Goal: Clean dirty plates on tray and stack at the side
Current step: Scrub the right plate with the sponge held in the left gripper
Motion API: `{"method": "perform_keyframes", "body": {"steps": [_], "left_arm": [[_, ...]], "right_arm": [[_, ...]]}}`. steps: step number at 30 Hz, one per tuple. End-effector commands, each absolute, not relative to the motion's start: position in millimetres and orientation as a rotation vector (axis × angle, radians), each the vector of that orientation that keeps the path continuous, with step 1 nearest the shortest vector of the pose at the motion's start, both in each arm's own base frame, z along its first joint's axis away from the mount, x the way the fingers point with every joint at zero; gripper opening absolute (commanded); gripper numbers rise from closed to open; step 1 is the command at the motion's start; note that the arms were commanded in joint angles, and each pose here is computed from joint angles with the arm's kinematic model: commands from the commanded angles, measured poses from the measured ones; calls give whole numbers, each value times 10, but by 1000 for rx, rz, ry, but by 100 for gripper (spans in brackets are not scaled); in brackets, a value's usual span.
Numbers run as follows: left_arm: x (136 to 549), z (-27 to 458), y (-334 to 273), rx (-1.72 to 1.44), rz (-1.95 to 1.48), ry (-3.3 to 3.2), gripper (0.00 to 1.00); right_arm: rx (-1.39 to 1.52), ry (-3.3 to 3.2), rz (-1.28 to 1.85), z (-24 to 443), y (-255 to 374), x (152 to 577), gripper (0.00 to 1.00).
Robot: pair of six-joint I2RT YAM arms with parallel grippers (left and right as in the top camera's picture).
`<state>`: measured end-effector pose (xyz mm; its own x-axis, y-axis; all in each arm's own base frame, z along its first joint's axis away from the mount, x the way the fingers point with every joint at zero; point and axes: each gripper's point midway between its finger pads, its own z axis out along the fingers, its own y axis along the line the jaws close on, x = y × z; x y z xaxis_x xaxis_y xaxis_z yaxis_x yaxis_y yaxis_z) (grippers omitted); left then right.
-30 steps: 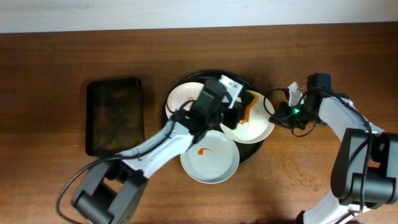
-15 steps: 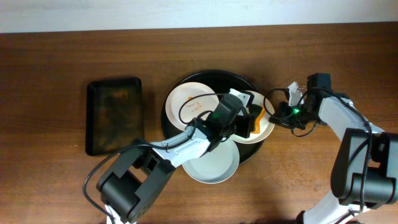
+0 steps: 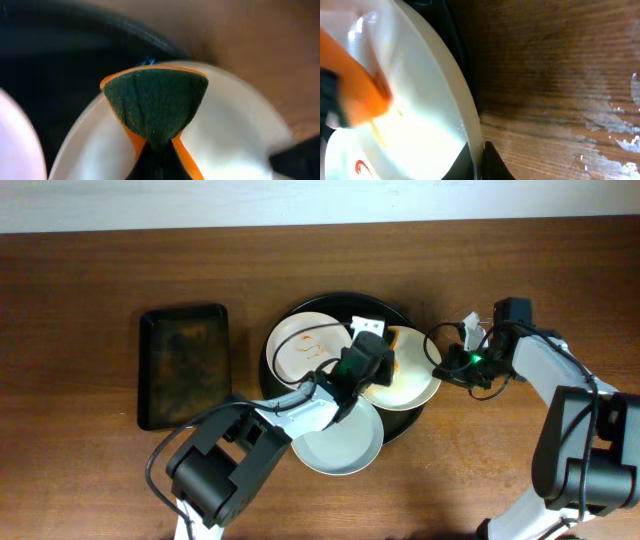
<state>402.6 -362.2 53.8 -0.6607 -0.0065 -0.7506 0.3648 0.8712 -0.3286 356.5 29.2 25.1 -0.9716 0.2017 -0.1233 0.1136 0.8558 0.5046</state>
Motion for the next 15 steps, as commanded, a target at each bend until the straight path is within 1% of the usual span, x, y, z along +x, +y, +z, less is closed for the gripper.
{"method": "perform_keyframes", "body": {"steps": [1,3,4,7,9,10,13,14,15], "left_arm": [[4233,914,-3704,295,-579,2103,1],[4209,1010,-3817,327,-647,2090,1],[4193,979,-3812,331,-642,2103,1],[4118,770,-3860,356,-623,2144,1],[4148,500,-3789,346,-571,2187,1],[4197,442,-3722,333,-542,2194,0],[4237,399,-3648,335,-519,2205,1],[4201,374,-3666,347,-524,2218,1],[4064,347,-3798,407,-601,2241,1]], "right_arm": [[227,2870,780,221,334,3535,7],[227,2870,780,221,334,3535,7],[227,2870,780,221,334,3535,7],[227,2870,780,221,334,3535,7],[230,2876,783,219,337,3520,7],[232,2879,784,218,338,3512,7],[231,2880,784,218,338,3510,7],[232,2880,784,218,338,3511,7],[232,2880,784,218,338,3511,7]]}}
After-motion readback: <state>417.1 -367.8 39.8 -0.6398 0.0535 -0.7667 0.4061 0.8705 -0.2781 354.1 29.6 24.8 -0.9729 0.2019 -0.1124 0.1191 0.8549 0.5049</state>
